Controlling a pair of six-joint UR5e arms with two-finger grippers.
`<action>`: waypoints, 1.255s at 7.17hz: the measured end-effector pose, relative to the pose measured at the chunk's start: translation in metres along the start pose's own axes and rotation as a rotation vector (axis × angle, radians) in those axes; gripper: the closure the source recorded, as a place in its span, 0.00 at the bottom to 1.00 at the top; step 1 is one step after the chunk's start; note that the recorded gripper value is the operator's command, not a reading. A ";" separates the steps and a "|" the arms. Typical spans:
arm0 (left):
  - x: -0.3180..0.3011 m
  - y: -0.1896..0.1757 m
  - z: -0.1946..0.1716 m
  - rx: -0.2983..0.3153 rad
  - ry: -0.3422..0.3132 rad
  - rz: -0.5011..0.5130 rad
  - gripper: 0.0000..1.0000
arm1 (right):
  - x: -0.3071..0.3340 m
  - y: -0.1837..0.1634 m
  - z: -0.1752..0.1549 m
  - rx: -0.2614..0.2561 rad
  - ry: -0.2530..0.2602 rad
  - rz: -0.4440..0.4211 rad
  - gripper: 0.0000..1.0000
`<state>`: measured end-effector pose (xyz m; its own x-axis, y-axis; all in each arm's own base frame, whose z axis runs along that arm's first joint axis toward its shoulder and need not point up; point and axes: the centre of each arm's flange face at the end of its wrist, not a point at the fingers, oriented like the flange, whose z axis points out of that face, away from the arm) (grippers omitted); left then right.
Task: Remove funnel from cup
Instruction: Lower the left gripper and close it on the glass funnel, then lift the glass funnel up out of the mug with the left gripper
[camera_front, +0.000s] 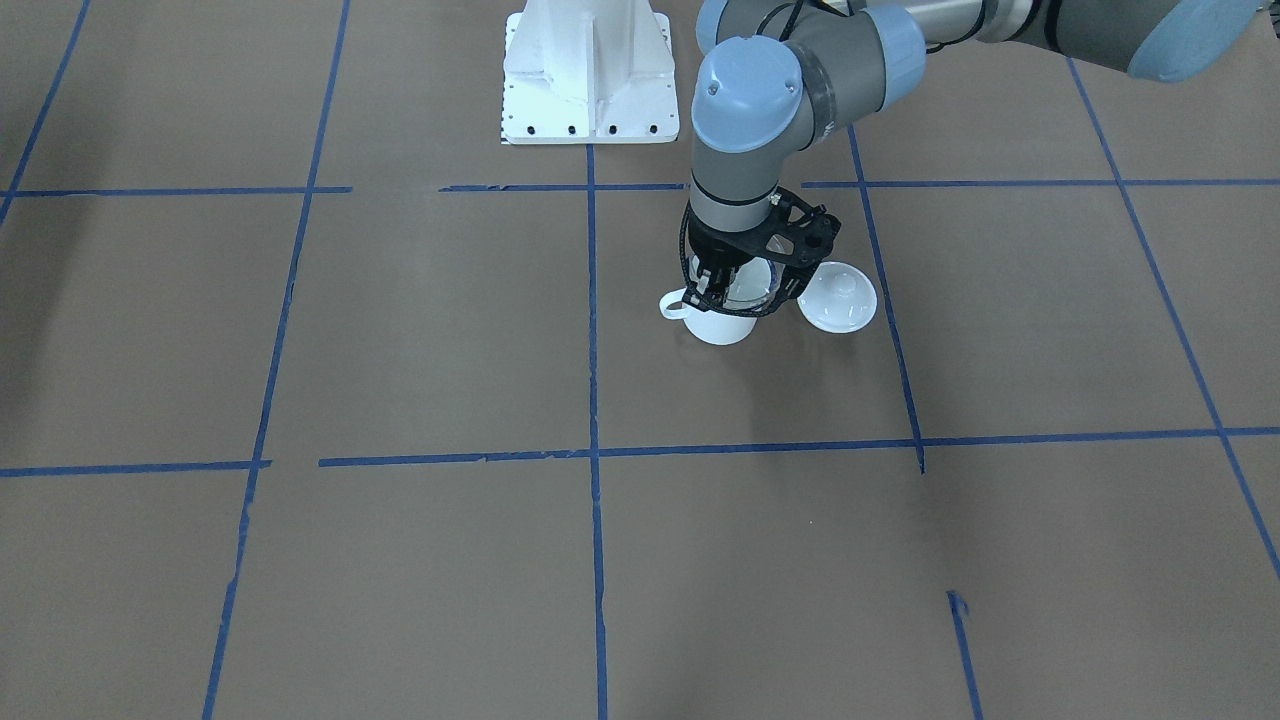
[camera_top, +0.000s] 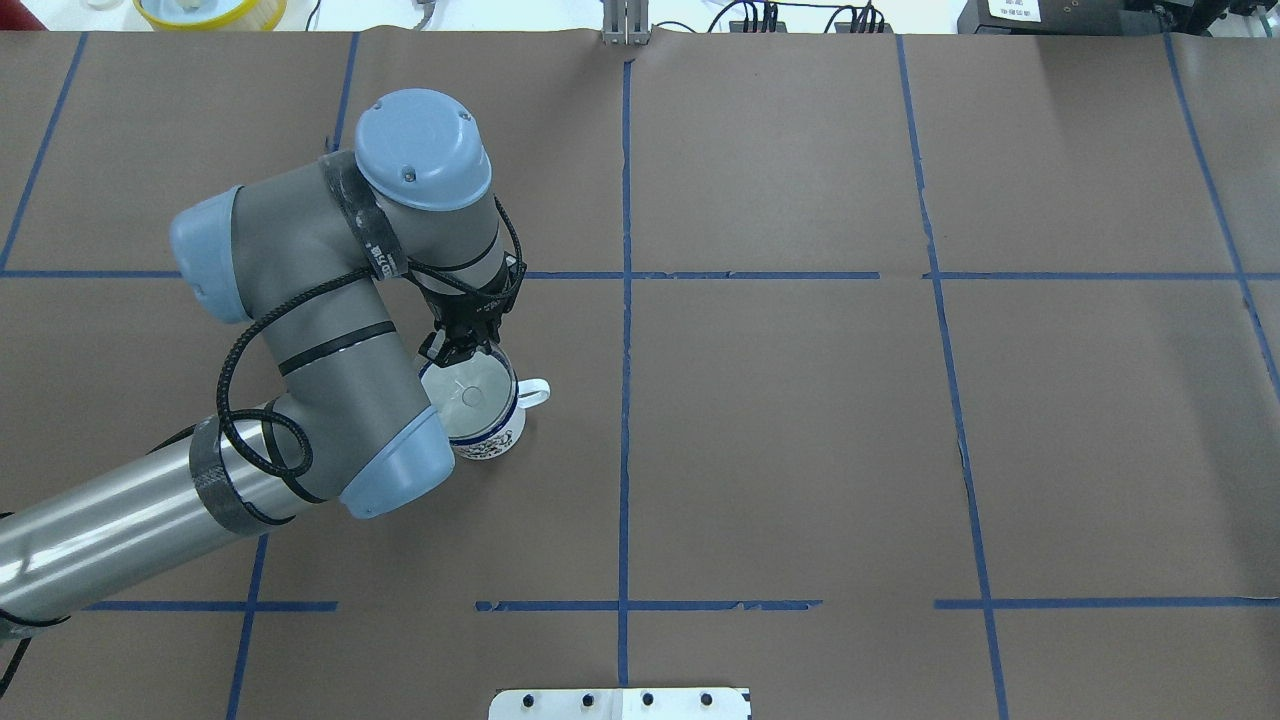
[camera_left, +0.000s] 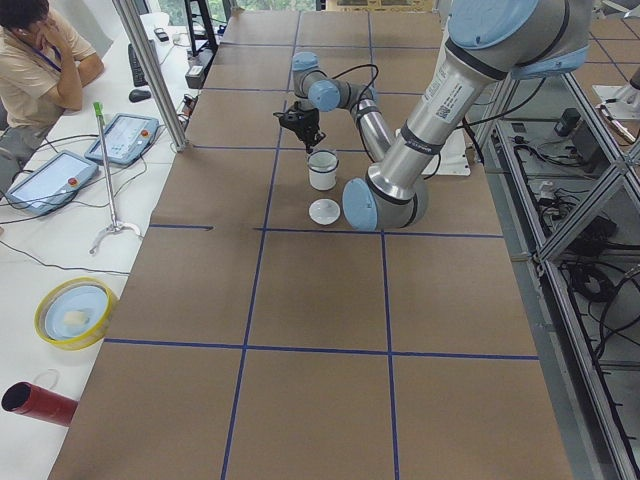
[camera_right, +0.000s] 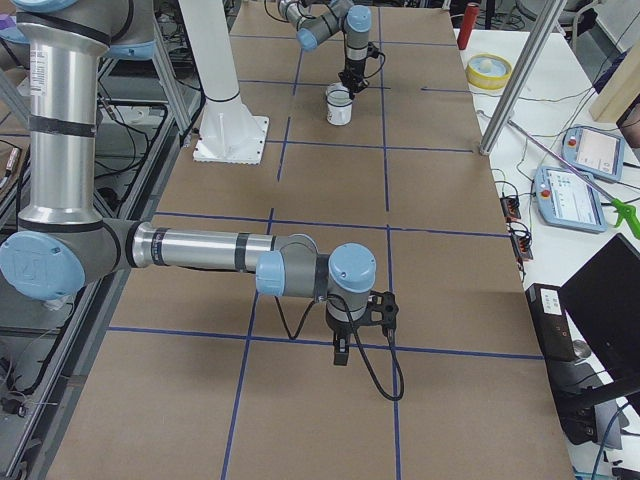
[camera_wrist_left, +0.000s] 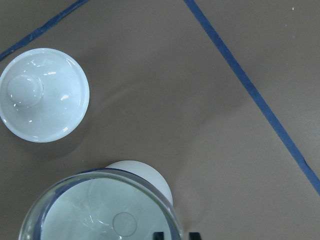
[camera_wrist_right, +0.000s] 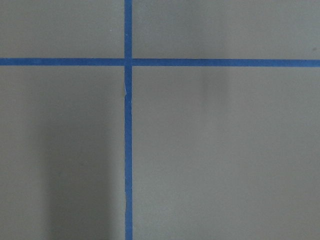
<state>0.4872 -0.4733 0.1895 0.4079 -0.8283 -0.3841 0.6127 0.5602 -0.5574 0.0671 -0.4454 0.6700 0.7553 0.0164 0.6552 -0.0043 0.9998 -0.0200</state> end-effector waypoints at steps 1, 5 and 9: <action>0.000 0.002 -0.004 -0.001 0.002 0.001 1.00 | 0.000 0.000 0.000 0.000 0.000 0.000 0.00; -0.001 -0.005 -0.061 0.064 0.052 -0.015 1.00 | 0.000 0.000 0.000 0.000 0.000 0.000 0.00; 0.032 -0.076 -0.125 0.131 0.325 -0.064 1.00 | 0.000 0.000 0.000 0.000 0.000 0.000 0.00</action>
<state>0.3689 -0.5418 0.1276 0.1422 -0.8040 -0.5774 0.7205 0.4841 -0.4966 0.0672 -0.4454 0.6700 0.7553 0.0164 0.6552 -0.0044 0.9998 -0.0201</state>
